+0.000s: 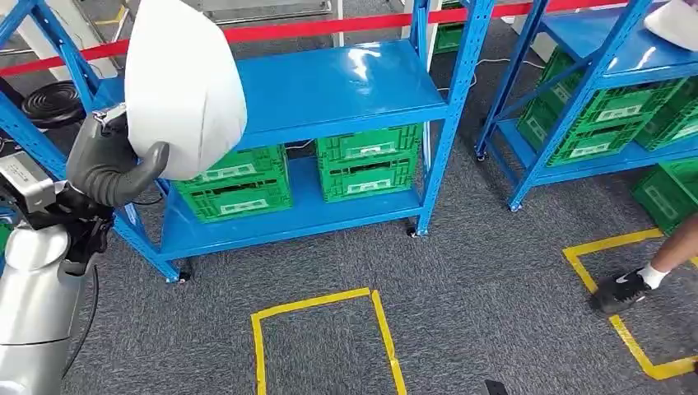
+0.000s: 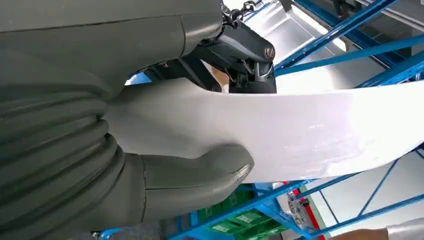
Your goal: Take the parts from the cabinet and place them on the table.
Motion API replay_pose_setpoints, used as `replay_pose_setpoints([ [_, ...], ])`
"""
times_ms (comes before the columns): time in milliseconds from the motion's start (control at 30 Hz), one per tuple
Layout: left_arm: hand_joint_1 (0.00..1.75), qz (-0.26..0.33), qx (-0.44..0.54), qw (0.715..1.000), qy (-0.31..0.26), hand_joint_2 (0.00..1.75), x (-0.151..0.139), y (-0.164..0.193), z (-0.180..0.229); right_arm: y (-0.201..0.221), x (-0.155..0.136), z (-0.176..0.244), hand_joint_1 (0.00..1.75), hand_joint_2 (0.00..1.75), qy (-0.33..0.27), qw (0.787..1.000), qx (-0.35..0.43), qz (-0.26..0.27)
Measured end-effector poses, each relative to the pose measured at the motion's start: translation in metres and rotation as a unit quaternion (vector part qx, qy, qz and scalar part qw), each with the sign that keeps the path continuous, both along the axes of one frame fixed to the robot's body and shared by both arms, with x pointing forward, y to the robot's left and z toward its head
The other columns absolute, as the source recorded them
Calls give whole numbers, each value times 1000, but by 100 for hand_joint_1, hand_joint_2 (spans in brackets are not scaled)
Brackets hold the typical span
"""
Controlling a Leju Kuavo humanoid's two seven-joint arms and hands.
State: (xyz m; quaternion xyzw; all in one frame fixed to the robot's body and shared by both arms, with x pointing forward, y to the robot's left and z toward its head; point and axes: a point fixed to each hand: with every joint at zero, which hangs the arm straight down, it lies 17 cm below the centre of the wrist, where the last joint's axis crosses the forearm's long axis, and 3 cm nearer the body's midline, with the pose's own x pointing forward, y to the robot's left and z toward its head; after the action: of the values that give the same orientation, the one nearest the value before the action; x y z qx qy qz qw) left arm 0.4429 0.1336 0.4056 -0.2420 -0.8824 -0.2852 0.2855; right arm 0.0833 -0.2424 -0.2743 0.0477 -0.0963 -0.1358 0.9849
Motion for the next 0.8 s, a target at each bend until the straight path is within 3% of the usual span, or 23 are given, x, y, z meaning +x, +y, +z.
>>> replay_pose_setpoints([
  [433, 175, -15, 11, 1000, -2, 175, -4, -17, 3, 1, 1, 0, 0, 0, -2, 1000, 1, -6],
  [800, 175, -6, 15, 1000, -11, 175, 2, -4, 11, 5, 3, 1, 0, 0, -3, 1000, 5, -9],
])
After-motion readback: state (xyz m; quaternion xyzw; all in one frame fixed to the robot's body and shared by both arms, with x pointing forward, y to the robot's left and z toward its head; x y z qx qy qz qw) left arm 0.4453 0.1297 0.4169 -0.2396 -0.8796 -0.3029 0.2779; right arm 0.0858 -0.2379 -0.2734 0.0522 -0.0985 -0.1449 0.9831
